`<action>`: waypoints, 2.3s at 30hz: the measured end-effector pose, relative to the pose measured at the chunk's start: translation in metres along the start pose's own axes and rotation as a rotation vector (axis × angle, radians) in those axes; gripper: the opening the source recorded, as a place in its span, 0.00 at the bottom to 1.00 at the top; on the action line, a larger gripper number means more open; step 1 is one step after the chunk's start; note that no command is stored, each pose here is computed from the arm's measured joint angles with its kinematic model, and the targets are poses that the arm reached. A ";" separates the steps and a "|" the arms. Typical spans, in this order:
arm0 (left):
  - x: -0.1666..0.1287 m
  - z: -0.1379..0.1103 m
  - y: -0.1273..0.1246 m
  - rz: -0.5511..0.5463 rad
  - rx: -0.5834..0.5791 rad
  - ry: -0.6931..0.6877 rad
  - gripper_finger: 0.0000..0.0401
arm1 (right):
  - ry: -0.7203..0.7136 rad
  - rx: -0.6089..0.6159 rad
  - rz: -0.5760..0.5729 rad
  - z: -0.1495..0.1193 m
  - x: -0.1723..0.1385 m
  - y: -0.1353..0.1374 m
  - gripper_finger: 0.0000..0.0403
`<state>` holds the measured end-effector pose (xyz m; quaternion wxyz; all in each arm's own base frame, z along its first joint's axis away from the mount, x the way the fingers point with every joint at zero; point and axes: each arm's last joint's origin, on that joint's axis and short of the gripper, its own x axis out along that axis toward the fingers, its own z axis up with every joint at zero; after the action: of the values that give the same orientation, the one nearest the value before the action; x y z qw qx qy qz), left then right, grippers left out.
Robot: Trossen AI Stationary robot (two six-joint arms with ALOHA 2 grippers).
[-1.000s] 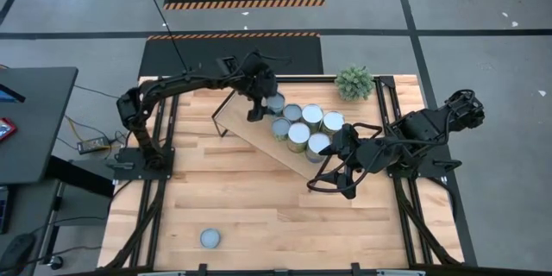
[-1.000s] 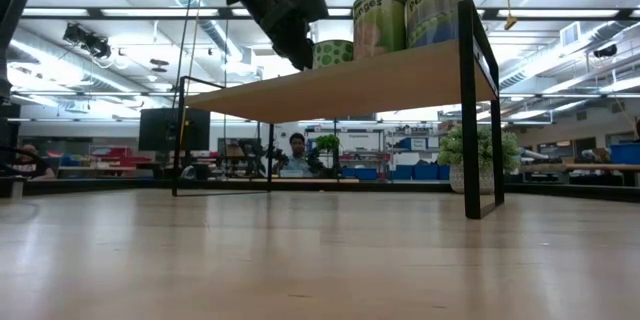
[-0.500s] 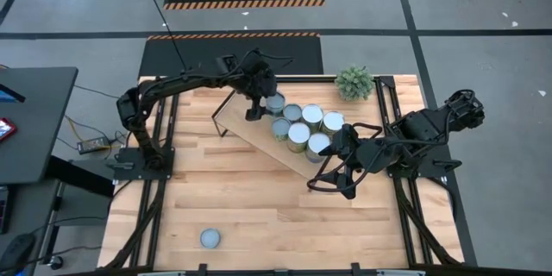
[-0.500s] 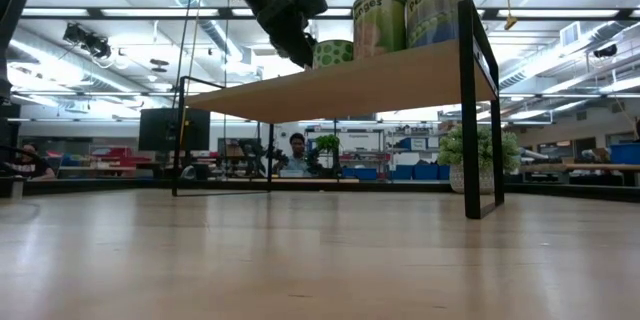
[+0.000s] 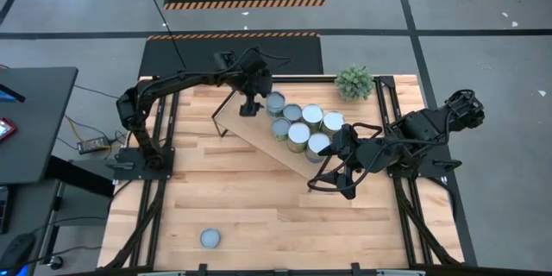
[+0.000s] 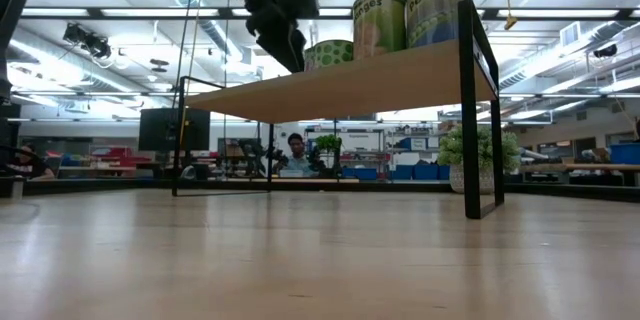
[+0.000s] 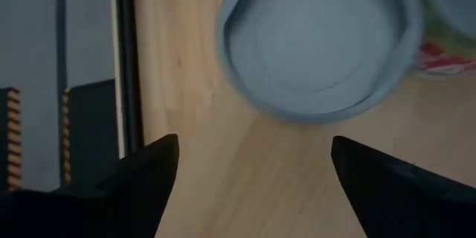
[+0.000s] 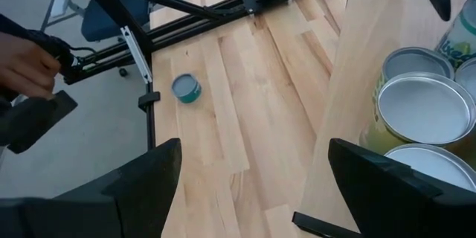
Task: Pick and place cans onto a shelf
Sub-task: Put the canned tuna on the shelf
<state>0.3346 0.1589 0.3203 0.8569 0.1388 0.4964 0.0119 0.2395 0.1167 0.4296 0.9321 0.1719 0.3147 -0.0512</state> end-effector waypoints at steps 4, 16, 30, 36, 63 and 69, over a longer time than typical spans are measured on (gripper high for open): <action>0.000 0.000 -0.001 0.033 -0.018 0.026 0.89 | -0.001 -0.006 0.000 0.000 0.000 0.000 0.86; -0.041 -0.007 -0.031 0.025 -0.157 0.151 0.89 | -0.015 -0.011 0.008 0.001 0.000 0.001 0.86; -0.109 -0.024 -0.164 -0.179 -0.272 0.159 0.89 | -0.049 -0.015 -0.019 -0.001 -0.002 0.005 0.86; -0.127 -0.047 -0.235 -0.283 -0.375 0.108 0.89 | -0.072 -0.015 -0.034 -0.001 -0.003 0.006 0.86; -0.079 -0.122 -0.458 -0.140 -0.427 0.196 0.89 | -0.151 0.035 -0.050 0.005 -0.003 0.007 0.86; -0.056 -0.128 -0.479 -0.194 -0.414 0.156 0.89 | -0.148 0.047 -0.043 0.005 -0.003 0.008 0.86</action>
<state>0.1408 -0.2817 0.1887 0.8231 -0.0896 0.5592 0.0417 0.2415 0.1221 0.4372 0.9473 0.1824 0.2471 -0.0913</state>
